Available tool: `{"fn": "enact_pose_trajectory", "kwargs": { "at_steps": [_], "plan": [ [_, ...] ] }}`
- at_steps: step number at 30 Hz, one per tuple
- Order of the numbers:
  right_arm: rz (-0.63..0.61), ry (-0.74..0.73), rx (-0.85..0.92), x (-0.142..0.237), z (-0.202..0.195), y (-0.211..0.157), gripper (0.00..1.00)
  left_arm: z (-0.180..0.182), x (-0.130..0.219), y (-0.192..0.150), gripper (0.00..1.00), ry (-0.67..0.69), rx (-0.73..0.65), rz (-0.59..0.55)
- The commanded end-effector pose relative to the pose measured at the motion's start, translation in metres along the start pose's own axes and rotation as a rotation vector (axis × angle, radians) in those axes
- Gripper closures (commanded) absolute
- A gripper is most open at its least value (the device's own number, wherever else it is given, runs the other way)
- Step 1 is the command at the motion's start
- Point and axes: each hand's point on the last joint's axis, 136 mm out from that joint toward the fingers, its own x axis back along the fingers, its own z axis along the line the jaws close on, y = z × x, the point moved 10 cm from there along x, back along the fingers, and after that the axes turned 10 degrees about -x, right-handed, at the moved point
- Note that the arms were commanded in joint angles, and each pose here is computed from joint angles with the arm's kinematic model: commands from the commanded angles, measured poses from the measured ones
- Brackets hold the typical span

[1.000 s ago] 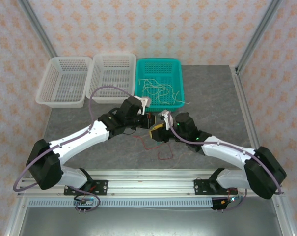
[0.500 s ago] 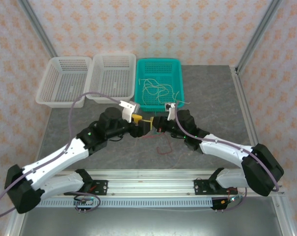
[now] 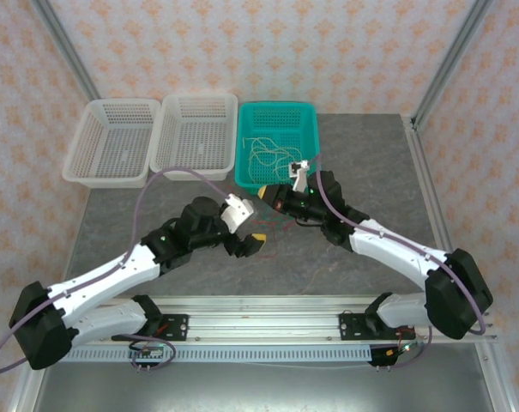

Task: Untangle the cables
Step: Untie the cables at the center of the table.

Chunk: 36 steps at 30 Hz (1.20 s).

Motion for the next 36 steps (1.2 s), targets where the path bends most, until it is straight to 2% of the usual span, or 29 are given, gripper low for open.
{"fn": "enact_pose_trajectory", "kwargs": {
  "at_steps": [1, 4, 7, 9, 11, 13, 15, 20, 24, 36],
  "plan": [
    [0.053, 0.018, -0.043, -0.002, 0.012, 0.002, 1.0, 0.003, -0.012, 0.021, 0.2, -0.017, -0.067, -0.093],
    [0.057, 0.034, -0.061, -0.002, 0.019, 0.004, 1.0, 0.002, -0.031, 0.018, 0.27, -0.047, -0.055, -0.065],
    [0.047, 0.055, -0.066, 0.002, 0.028, 0.007, 1.0, 0.006, -0.043, 0.015, 0.38, 0.003, 0.022, -0.048],
    [0.034, 0.057, -0.082, 0.005, 0.03, 0.008, 1.0, 0.008, -0.045, 0.015, 0.52, 0.024, 0.063, -0.056],
    [0.003, 0.032, -0.129, 0.01, 0.029, 0.013, 1.0, 0.009, -0.043, 0.015, 0.72, 0.052, 0.095, -0.082],
    [-0.022, 0.012, -0.169, 0.015, 0.026, 0.019, 1.0, 0.009, -0.04, 0.012, 0.88, 0.069, 0.111, -0.089],
    [-0.057, -0.001, -0.199, 0.023, 0.023, 0.027, 1.0, 0.009, -0.038, 0.009, 0.99, 0.073, 0.117, -0.076],
    [-0.192, -0.056, -0.258, 0.05, 0.004, 0.047, 1.0, 0.005, -0.03, -0.001, 1.0, 0.072, 0.129, -0.019],
    [-0.357, -0.087, -0.323, 0.09, -0.012, 0.063, 1.0, 0.005, -0.022, -0.008, 1.0, 0.102, 0.147, 0.005],
    [-0.755, -0.316, -0.505, 0.185, -0.07, 0.076, 1.0, 0.018, -0.012, -0.031, 1.0, 0.364, 0.243, 0.186]
  ]
}}
